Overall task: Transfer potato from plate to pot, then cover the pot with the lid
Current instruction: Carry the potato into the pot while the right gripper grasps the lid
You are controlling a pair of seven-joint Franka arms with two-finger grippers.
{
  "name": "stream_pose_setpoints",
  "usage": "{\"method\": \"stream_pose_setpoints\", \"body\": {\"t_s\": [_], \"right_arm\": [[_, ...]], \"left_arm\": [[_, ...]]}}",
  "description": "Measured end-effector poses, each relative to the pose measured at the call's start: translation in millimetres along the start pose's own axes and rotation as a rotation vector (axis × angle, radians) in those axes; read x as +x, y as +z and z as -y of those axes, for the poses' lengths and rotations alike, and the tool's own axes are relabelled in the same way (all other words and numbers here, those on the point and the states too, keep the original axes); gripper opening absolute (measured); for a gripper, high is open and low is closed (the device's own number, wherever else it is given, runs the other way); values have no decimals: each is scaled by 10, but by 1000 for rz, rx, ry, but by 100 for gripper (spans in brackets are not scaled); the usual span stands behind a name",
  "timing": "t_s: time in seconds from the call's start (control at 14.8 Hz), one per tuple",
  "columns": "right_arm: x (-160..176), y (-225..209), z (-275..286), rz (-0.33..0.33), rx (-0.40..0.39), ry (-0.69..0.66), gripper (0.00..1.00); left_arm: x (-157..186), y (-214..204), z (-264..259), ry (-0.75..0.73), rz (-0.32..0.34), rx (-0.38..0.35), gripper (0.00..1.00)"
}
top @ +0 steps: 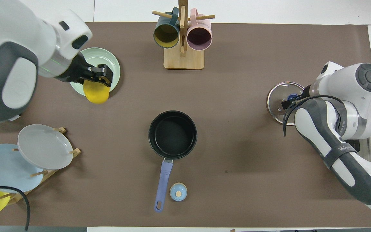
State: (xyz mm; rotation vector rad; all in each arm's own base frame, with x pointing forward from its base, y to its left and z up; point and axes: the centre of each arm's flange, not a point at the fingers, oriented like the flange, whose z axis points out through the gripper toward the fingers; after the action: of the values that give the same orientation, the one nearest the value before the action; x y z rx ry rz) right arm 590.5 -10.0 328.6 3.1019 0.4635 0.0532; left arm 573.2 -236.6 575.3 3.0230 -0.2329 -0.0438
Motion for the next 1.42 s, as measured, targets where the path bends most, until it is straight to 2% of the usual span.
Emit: {"method": "stream_pose_setpoints", "body": {"t_s": [0.14, 0.34, 0.41, 0.61, 1.15, 1.29, 1.42], "right_arm": [[0, 0, -1, 0, 0, 0, 100], [0, 3, 0, 0, 0, 0, 99], [-1, 4, 0, 1, 0, 0, 94], [-2, 7, 1, 1, 1, 0, 93], [-7, 45, 3, 8, 2, 0, 91], [-7, 48, 4, 8, 3, 0, 87], [-7, 48, 5, 8, 3, 0, 74]], "left_arm": [[-281, 277, -521, 8, 16, 8, 65], [-640, 1024, -1132, 25, -27, -3, 65], [-756, 1299, -1283, 30, -24, -2, 65], [-887, 1886, -1512, 37, -4, 7, 65], [-908, 2586, -1620, 67, 29, 56, 65], [-930, 2650, -1592, 66, 40, 65, 65], [-962, 2712, -1560, 60, 51, 74, 65]]}}
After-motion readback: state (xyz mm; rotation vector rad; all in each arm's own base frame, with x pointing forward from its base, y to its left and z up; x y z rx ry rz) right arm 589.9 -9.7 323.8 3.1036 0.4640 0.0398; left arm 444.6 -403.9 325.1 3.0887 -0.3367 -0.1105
